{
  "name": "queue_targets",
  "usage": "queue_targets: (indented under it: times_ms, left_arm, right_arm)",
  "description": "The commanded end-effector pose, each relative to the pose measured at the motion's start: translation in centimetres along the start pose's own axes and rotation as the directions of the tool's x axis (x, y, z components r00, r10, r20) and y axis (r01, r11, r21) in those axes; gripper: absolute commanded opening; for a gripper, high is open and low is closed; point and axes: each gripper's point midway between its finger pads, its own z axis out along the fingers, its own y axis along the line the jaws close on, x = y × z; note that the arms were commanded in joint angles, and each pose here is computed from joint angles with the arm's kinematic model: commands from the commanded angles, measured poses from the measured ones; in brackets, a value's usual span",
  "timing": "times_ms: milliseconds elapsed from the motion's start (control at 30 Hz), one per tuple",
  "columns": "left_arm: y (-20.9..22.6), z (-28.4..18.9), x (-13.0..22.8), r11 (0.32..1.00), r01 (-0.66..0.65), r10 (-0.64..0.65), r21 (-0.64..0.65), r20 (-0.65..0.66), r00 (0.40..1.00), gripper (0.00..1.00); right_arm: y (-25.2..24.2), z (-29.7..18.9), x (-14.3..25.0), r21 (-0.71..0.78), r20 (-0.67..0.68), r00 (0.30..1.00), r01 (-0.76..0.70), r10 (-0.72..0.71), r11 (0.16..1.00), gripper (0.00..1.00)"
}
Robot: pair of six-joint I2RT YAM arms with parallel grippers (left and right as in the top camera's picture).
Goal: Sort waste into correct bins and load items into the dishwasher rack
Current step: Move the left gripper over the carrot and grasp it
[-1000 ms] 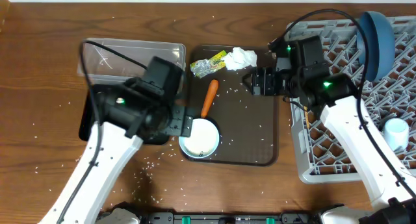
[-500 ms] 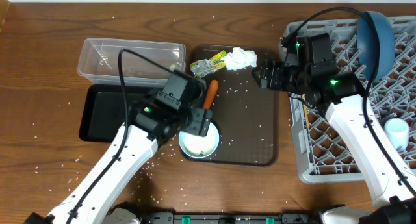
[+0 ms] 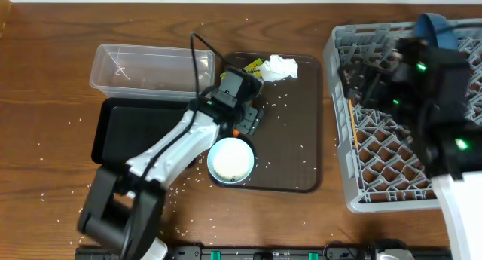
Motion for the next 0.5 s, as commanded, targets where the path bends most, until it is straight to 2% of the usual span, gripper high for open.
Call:
queue_targets:
  times_ms: [0, 100, 267, 333, 467]
  left_arm:
    - [0.3, 1.9, 0.3, 0.999, -0.048, 0.047, -0.011, -0.015, 0.999, 0.78]
    - [0.3, 3.8, 0.6, 0.998, -0.061, 0.061, -0.009, -0.022, 0.998, 0.77]
    - [0.1, 6.0, 1.7, 0.998, -0.059, 0.059, 0.002, -0.052, 0.997, 0.61]
    - [0.1, 6.5, 1.9, 0.998, -0.059, 0.059, 0.002, -0.058, 0.997, 0.59]
    - [0.1, 6.6, 1.4, 0.998, -0.055, 0.055, 0.001, -0.039, 0.998, 0.44]
  right_arm:
    - [-0.6, -1.6, -0.3, 0.016, 0.022, 1.0, -0.008, 0.008, 1.0, 0.99]
    - [-1.2, -2.5, 0.3, 0.036, 0.009, 1.0, -0.019, 0.019, 0.999, 0.99]
    - [-1.7, -2.5, 1.4, 0.057, -0.038, 0.999, 0.007, -0.005, 0.998, 0.99]
    - [-1.8, -2.6, 1.7, 0.061, -0.05, 0.999, 0.004, -0.001, 0.998, 0.99]
    - [-1.9, -2.6, 1.9, 0.065, -0.058, 0.998, 0.002, 0.001, 0.998, 0.99]
